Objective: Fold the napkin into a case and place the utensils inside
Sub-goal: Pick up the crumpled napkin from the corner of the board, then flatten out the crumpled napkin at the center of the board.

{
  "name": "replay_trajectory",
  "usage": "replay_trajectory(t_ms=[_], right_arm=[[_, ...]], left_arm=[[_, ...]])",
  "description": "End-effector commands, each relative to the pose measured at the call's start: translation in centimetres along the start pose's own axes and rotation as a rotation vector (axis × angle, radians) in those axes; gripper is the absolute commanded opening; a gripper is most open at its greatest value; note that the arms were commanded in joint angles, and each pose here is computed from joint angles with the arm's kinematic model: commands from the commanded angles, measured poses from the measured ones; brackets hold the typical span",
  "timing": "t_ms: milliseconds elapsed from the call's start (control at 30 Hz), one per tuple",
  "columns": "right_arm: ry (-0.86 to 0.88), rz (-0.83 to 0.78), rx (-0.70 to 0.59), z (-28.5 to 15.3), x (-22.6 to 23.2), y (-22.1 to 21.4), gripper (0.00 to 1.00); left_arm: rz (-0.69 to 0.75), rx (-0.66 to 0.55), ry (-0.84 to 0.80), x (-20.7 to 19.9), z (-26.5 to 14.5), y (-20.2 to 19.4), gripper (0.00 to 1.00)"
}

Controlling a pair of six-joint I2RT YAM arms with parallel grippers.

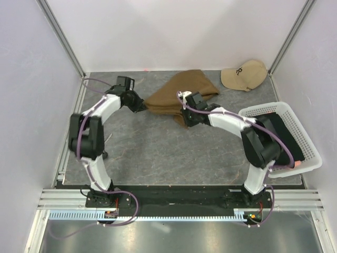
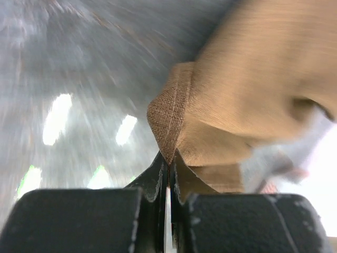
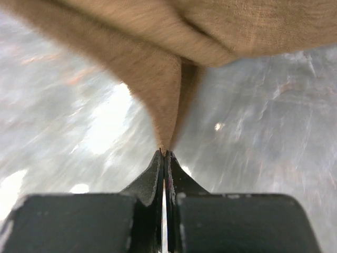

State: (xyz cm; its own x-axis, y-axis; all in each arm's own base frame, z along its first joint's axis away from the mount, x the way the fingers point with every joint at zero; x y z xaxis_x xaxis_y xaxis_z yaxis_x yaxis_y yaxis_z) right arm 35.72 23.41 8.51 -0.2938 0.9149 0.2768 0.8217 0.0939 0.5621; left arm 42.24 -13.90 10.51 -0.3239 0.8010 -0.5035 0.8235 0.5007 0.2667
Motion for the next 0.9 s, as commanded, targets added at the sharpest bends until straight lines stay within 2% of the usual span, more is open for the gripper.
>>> replay_trajectory(t_ms=[0, 33, 67, 100, 133, 167, 233, 267, 333, 367, 433, 500, 567, 600, 633, 700, 733, 800, 833, 867], right_arm=[[-0.046, -0.131, -0.112, -11.0, 5.3, 0.5, 0.0], [-0.043, -0.147, -0.116, -12.6, 6.1, 0.0, 0.0], [0.011, -0.187, -0.155, -15.8, 8.3, -0.7, 0.0], [-0.015, -0.195, -0.144, -17.5, 8.5, -1.9, 0.0], [-0.001, -0.213, -0.149, -19.2, 9.5, -2.6, 0.0], [0.087, -0.27, -0.182, -22.6, 12.5, -3.9, 0.0], [0.128, -0.302, -0.153, -26.0, 14.4, -6.3, 0.0], [0.241, -0.361, -0.153, -29.1, 17.4, -8.2, 0.0], [0.279, -0.362, -0.125, -31.5, 18.8, -10.5, 0.0], [0.35, -0.395, -0.109, -33.4, 20.5, -12.1, 0.0], [0.37, -0.364, -0.126, -34.7, 21.2, -13.0, 0.0], [0.374, -0.312, -0.179, -35.5, 20.9, -12.4, 0.0], [0.281, -0.225, -0.317, -35.6, 18.6, -10.0, 0.0], [0.252, -0.191, -0.352, -35.5, 17.6, -8.9, 0.0], [0.236, -0.161, -0.378, -35.4, 16.7, -7.8, 0.0], [0.164, -0.089, -0.427, -34.4, 13.3, -4.4, 0.0], [0.076, -0.022, -0.453, -33.4, 10.6, -2.2, 0.0], [0.031, -0.044, -0.41, -31.4, 8.9, -1.1, 0.0], [-0.052, 0.009, -0.41, -30.1, 6.4, 0.4, 0.0], [-0.088, 0.008, -0.339, -27.5, 5.5, 0.4, 0.0]], left_arm=[[0.189, -0.263, -0.15, -4.2, -11.8, 1.6, 0.02], [0.241, -0.326, -0.187, -4.5, -15.2, 0.9, 0.02], [0.265, -0.357, -0.206, -4.6, -16.9, 0.4, 0.02], [0.285, -0.386, -0.215, -4.4, -18.4, -0.1, 0.02], [0.331, -0.469, -0.248, -4.4, -22.1, -1.1, 0.02], [0.35, -0.499, -0.258, -4.2, -23.7, -1.8, 0.02], [0.41, -0.607, -0.263, -3.6, -27.5, -2.9, 0.02], [0.436, -0.713, -0.303, -3.5, -31.4, -4.0, 0.02], [0.467, -0.826, -0.298, -2.9, -34.5, -4.7, 0.02], [0.474, -0.898, -0.32, -2.7, -36.9, -5.5, 0.02], [0.493, -0.964, -0.333, -2.9, -39.0, -5.6, 0.02], [0.497, -0.964, -0.33, -3.4, -38.8, -5.0, 0.02], [0.517, -0.947, -0.352, -4.5, -38.1, -4.0, 0.02], [0.513, -0.89, -0.336, -5.2, -35.8, -2.7, 0.02], [0.524, -0.879, -0.381, -6.3, -35.2, -2.0, 0.02], [0.506, -0.784, -0.381, -7.8, -30.8, 0.4, 0.02], [0.51, -0.778, -0.405, -8.9, -29.6, 1.5, 0.02], [0.528, -0.766, -0.441, -11.2, -28.3, 3.2, 0.02], [0.536, -0.693, -0.417, -12.2, -24.0, 4.2, 0.02], [0.545, -0.68, -0.415, -13.0, -22.7, 4.8, 0.02]])
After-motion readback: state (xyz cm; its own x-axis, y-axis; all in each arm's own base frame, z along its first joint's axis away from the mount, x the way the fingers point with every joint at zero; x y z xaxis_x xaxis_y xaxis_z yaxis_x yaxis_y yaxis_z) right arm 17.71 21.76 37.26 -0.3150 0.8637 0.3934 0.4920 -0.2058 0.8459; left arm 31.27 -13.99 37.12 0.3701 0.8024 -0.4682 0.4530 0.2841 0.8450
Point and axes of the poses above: each gripper's point midway between its finger pads, its own z axis out along the fingers, its own x axis along the line the jaws close on, y = z × x, the point moved 5 cm from there along -z, back along the fingers, and after that the axes turned 12 degrees about z, right-handed, at the moved point
